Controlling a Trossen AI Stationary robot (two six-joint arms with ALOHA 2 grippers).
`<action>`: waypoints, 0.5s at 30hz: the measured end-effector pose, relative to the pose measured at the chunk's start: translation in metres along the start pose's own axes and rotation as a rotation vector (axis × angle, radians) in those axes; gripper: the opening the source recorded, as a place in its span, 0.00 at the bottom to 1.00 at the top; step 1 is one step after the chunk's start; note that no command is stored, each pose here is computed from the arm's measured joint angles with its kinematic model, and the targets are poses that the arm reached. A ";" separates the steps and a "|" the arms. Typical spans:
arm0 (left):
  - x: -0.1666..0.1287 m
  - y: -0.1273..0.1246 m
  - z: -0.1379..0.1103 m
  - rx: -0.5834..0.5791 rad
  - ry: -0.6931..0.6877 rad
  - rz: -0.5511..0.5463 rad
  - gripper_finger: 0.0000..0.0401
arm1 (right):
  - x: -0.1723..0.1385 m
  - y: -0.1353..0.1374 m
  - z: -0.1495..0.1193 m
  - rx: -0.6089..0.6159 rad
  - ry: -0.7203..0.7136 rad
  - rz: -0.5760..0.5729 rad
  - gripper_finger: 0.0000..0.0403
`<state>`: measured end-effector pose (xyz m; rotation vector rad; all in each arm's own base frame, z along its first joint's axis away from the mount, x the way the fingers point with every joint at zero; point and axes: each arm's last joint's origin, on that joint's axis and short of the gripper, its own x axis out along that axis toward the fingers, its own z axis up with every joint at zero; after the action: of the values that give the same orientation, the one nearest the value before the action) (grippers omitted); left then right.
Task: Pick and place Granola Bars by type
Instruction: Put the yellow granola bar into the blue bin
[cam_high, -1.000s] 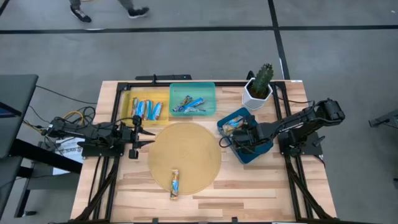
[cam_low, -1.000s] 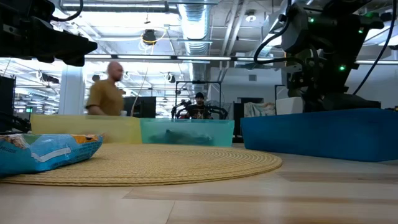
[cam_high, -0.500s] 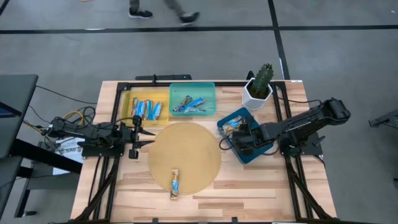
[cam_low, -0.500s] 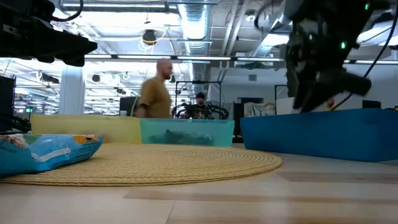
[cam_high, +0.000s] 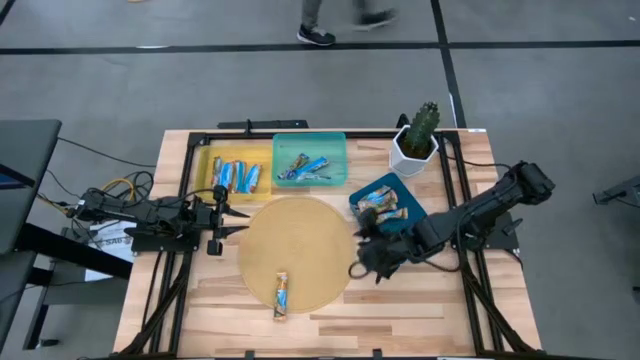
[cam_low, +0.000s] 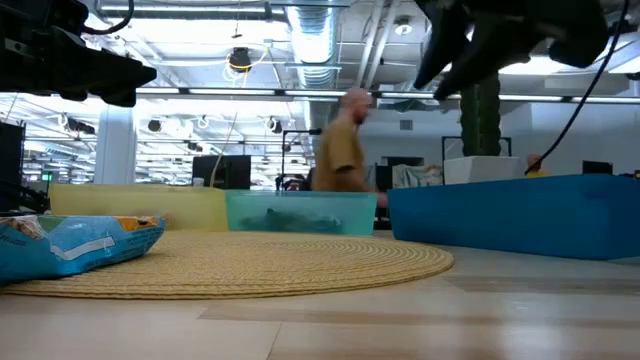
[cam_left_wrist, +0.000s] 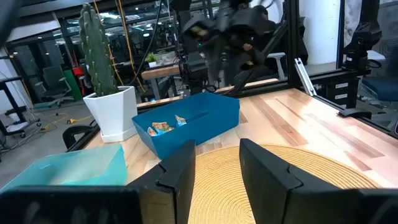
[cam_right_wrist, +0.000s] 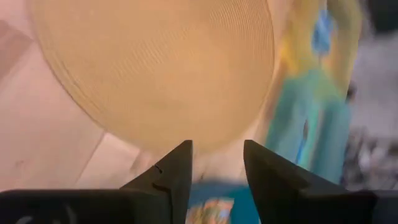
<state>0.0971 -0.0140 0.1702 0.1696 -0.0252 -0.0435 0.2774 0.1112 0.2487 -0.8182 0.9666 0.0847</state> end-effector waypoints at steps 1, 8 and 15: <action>0.000 0.000 0.000 0.000 0.000 0.000 0.30 | 0.000 0.002 0.007 -0.059 -0.018 -0.001 0.34; 0.000 0.000 0.000 0.000 0.000 0.000 0.30 | 0.009 0.015 0.051 -0.406 -0.134 -0.042 0.33; 0.000 0.000 0.000 0.001 -0.001 0.000 0.30 | 0.025 0.018 0.093 -0.417 -0.221 -0.093 0.33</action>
<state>0.0971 -0.0140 0.1703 0.1704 -0.0259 -0.0436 0.3498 0.1771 0.2474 -1.2086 0.7085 0.2975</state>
